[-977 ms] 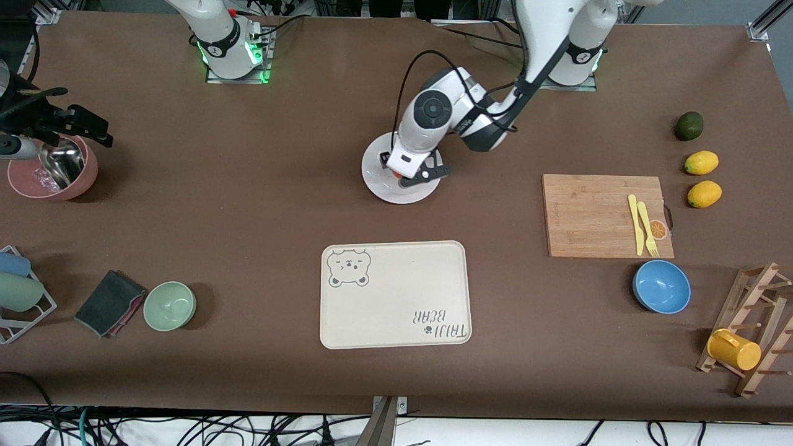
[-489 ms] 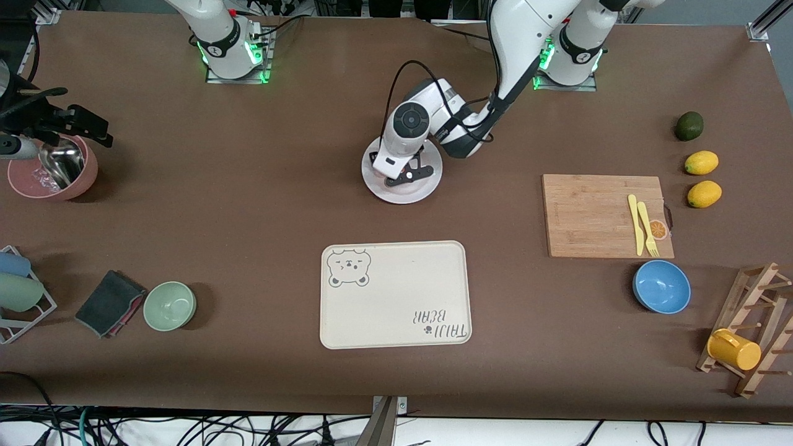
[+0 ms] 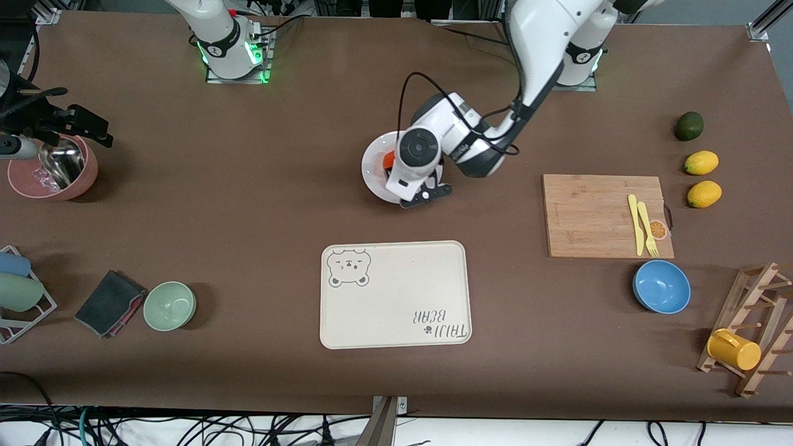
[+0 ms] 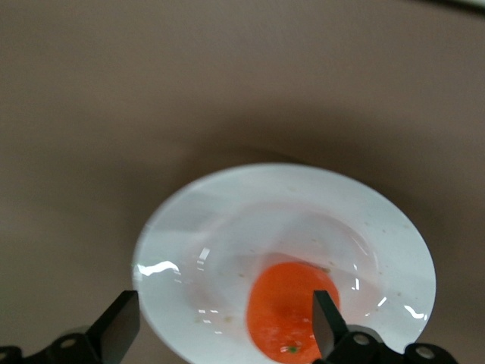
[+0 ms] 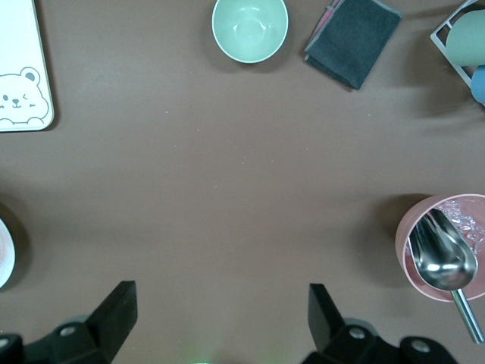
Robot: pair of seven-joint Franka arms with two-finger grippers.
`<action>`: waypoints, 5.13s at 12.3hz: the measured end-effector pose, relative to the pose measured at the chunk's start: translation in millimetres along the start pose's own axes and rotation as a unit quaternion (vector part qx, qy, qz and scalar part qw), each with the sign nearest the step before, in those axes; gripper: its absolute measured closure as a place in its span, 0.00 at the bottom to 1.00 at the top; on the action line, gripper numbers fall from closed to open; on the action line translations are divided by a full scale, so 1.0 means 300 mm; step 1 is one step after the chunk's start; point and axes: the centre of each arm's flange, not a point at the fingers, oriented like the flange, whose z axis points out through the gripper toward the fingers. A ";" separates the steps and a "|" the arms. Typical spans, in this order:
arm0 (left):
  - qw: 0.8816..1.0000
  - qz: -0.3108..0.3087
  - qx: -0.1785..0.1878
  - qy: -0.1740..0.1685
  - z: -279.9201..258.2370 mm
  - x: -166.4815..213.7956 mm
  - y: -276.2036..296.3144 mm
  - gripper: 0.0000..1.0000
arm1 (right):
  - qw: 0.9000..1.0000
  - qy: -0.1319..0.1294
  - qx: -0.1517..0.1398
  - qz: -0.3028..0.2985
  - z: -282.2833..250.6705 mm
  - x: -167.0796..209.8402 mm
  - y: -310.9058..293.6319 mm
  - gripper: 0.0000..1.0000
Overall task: Place orange and plate with both arms
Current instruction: 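Open the left gripper and withdraw it back to rest, then reach the right gripper toward the rim of the white plate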
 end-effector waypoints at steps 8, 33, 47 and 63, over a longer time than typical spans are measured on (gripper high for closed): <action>0.997 0.034 -0.030 -0.059 -0.303 0.575 -0.718 0.00 | 1.000 0.000 0.000 0.000 0.000 0.000 0.000 0.00; 0.985 0.073 -0.034 0.153 -1.070 0.215 -1.458 0.00 | 1.000 0.000 0.000 -0.002 0.000 0.000 -0.006 0.00; 0.980 0.141 -0.023 0.137 -1.036 0.228 -1.510 0.00 | 0.998 -0.059 0.002 -0.008 0.153 0.073 -0.034 0.00; 0.978 0.160 -0.020 0.136 -1.036 0.249 -1.490 0.00 | 0.959 -0.048 0.273 -0.066 0.835 0.137 -0.387 0.00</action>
